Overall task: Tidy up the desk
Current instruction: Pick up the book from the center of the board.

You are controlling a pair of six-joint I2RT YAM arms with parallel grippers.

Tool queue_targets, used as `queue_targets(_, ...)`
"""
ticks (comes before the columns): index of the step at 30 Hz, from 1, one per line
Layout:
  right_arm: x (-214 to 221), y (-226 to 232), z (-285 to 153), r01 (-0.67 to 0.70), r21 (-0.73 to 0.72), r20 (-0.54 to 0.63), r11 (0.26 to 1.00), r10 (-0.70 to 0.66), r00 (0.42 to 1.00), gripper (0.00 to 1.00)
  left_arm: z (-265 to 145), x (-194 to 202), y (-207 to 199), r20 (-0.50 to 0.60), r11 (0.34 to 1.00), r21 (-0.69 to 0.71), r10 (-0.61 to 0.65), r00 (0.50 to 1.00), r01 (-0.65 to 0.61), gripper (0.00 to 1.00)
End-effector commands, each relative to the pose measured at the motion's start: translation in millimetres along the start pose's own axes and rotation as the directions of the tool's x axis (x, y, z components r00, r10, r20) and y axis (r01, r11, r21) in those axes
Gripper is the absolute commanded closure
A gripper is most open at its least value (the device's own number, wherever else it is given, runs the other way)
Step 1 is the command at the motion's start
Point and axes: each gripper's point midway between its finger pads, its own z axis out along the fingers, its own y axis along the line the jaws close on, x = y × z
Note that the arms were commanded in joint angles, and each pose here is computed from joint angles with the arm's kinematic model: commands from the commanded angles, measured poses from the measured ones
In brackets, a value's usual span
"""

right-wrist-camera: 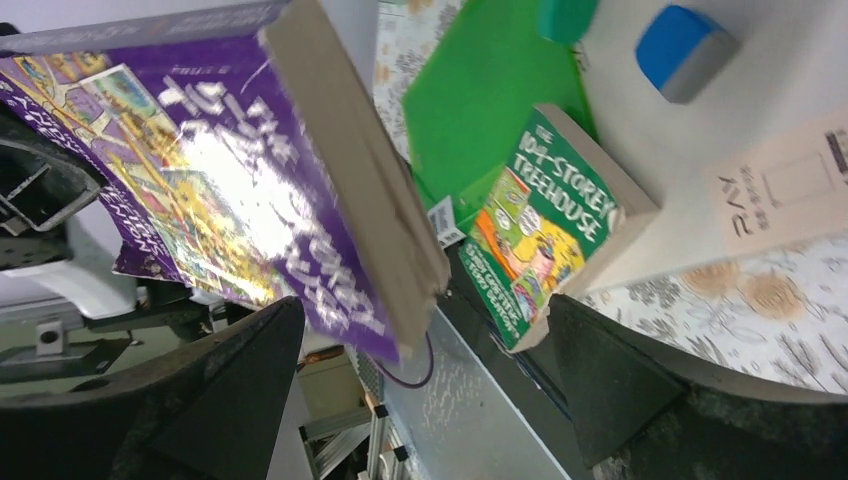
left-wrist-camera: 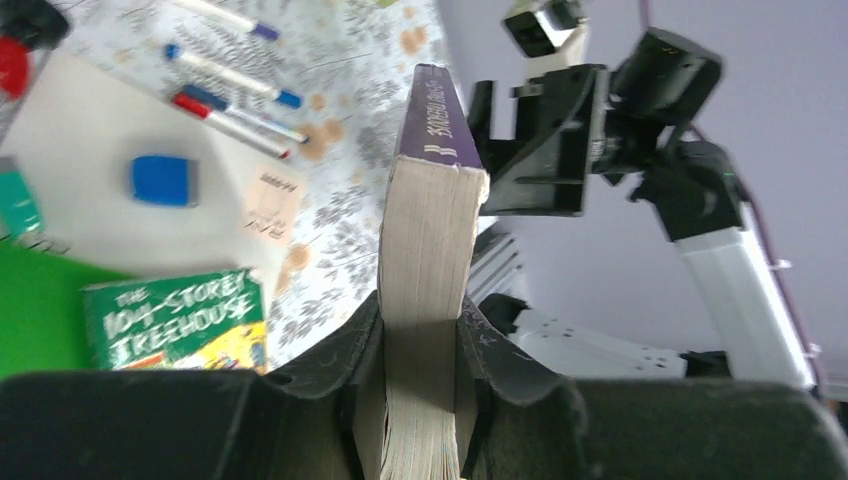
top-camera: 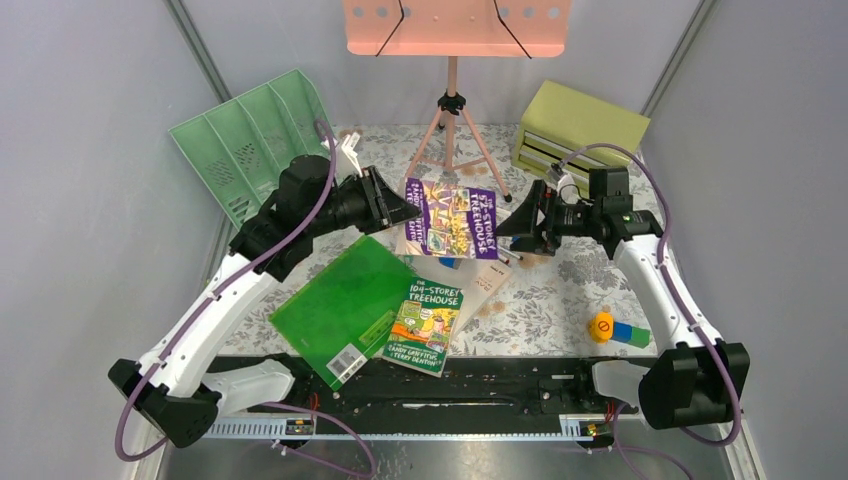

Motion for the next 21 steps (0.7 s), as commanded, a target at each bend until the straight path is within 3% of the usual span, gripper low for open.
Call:
queue_targets(1,-18,48,-1,0.083,-0.167,0.020,0.983,-0.081,0.997,0.00,-13,-28,-75,0.081,0.939,0.342,0.003,0.997,-0.030,1.00)
queue_targets(6,-28,73,2,0.098,-0.311,0.060,0.945,-0.083,0.995,0.01,-11,-26,-93,0.037,0.892,0.450,0.025,0.999,-0.039,1.00)
queue_targets(11,-28,90,-4,0.125,-0.414,0.088,0.902,-0.097,0.991,0.01,-4,-24,-84,0.020,0.903,0.430,-0.002,1.000,-0.007,1.00)
queue_targets(14,-25,96,-9,0.166,-0.422,0.106,0.891,-0.133,0.985,0.08,2,-24,-70,0.014,0.923,0.384,-0.026,1.000,0.018,1.00)
queue_targets(17,-22,101,-13,0.189,-0.429,0.114,0.883,-0.155,0.981,0.26,5,-23,-57,0.006,0.939,0.342,-0.042,0.999,0.038,0.99)
queue_targets(18,-21,103,-14,0.194,-0.433,0.114,0.880,-0.160,0.981,0.37,7,-22,-52,0.002,0.943,0.329,-0.048,0.999,0.045,0.91)
queue_targets(21,-21,106,-16,0.192,-0.448,0.111,0.873,-0.159,0.981,0.82,7,-21,-45,0.002,0.952,0.301,-0.050,0.999,0.047,0.52)
